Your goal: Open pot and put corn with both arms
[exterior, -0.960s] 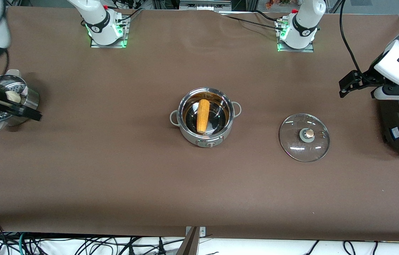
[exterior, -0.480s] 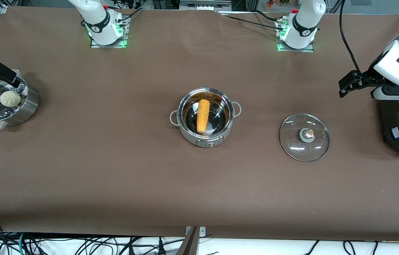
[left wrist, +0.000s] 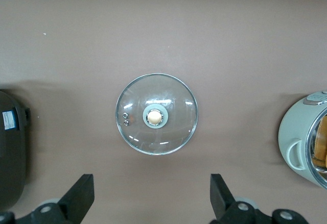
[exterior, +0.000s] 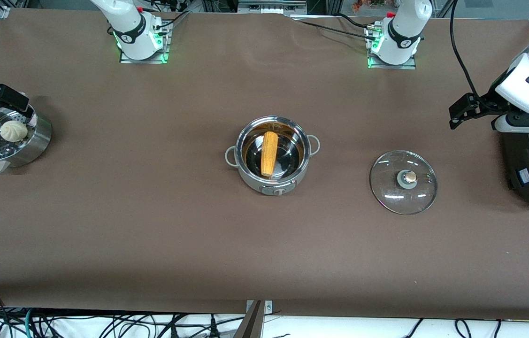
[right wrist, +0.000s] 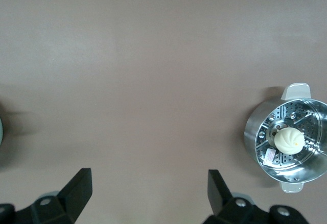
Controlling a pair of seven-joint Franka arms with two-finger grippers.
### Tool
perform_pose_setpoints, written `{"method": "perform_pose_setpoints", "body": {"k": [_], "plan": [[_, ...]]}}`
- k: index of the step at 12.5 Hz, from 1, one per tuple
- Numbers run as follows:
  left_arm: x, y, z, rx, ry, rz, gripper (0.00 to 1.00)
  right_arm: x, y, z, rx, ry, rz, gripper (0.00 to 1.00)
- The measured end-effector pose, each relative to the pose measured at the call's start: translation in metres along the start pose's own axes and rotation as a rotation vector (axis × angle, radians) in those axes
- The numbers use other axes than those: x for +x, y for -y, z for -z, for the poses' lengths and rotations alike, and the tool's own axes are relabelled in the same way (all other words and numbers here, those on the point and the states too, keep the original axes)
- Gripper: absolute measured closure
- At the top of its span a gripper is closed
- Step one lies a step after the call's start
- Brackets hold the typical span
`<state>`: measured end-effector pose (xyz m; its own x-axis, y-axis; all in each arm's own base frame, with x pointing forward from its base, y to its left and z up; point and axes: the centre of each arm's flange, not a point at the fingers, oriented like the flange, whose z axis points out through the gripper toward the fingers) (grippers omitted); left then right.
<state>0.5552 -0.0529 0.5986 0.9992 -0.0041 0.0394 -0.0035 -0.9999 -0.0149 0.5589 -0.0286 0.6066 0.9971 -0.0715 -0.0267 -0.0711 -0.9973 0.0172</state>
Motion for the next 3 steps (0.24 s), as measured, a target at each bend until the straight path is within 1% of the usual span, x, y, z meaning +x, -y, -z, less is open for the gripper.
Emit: {"method": "perform_pose_setpoints", "body": {"k": [3], "plan": [[0.0,0.0,0.0,0.0,0.0,0.0,0.0,0.0058,0.0012,-0.0004,0.0,0.004,0.002,0.0]]}}
